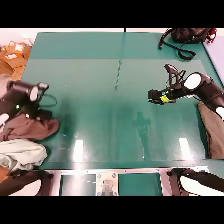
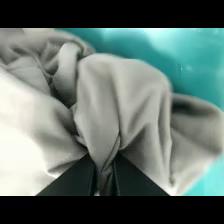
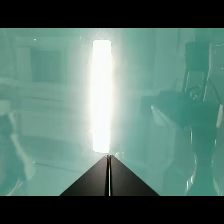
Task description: Fold the shirts.
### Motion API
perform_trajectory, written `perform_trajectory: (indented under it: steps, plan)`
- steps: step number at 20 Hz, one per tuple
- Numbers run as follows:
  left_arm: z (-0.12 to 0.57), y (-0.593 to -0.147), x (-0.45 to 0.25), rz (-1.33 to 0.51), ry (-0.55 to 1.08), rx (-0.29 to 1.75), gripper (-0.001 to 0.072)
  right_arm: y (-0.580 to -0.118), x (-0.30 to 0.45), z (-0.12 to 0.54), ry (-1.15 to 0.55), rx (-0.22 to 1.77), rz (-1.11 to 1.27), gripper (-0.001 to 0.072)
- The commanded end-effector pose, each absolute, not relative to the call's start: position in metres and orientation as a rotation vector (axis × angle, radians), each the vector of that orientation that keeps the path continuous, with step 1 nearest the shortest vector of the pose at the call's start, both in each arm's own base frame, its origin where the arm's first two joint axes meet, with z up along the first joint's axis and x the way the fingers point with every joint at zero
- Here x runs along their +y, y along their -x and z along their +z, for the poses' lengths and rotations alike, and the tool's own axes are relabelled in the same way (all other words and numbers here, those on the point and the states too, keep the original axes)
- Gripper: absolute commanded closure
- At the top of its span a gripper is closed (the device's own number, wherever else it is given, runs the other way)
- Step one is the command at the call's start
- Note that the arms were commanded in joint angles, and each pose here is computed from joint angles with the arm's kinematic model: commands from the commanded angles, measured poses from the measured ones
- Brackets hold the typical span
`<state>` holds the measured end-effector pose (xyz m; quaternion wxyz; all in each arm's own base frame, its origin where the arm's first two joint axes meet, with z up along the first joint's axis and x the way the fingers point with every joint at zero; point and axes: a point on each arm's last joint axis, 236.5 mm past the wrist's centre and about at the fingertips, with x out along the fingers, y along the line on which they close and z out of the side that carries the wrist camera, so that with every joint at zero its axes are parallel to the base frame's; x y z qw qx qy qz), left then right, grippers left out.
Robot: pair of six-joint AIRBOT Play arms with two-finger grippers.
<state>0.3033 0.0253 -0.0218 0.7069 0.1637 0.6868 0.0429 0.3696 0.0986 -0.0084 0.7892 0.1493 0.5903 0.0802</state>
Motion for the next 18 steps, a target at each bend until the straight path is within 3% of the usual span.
perform_trajectory:
  steps: [1,4,7,8,9,10,11,12,13,15,18]
  plan:
    - [0.07,-0.359,-0.061,-0.108,-0.392,1.26,0.0688,-0.369,0.099,-0.009,-0.322,1.272,0.173,0.0695]
    - [0.154,-0.392,-0.171,-0.35,-0.352,0.904,0.0688,-0.367,0.099,-0.009,-0.322,1.284,0.175,0.0696]
    - [0.172,-0.395,-0.252,-0.529,-0.29,0.768,0.0687,-0.366,0.105,-0.007,-0.352,1.288,0.188,0.0694]
    - [0.159,-0.394,-0.273,-0.579,-0.27,0.784,0.0685,-0.366,0.106,-0.007,-0.353,1.286,0.189,0.0645]
    - [0.143,-0.392,-0.29,-0.62,-0.253,0.817,0.0683,-0.366,0.106,-0.006,-0.353,1.288,0.19,0.0495]
    - [0.124,-0.39,-0.301,-0.648,-0.225,0.868,0.045,-0.365,0.106,-0.005,-0.35,1.294,0.193,0.038]
    - [0.108,-0.388,-0.308,-0.661,-0.199,0.919,0.0109,-0.363,0.104,-0.003,-0.35,1.303,0.193,0.0346]
    - [0.093,-0.386,-0.307,-0.66,-0.207,0.967,0.0026,-0.362,0.101,-0.001,-0.353,1.314,0.189,0.0305]
    - [0.083,-0.385,-0.3,-0.642,-0.244,0.998,0.0022,-0.361,0.096,0.002,-0.361,1.323,0.182,0.0263]
    - [0.077,-0.391,-0.271,-0.57,-0.325,1.028,0.0022,-0.363,0.081,0.004,-0.389,1.325,0.15,0.0264]
    - [0.063,-0.401,-0.202,-0.436,-0.27,1.168,0.0023,-0.369,0.05,-0.002,-0.448,1.322,0.077,0.0264]
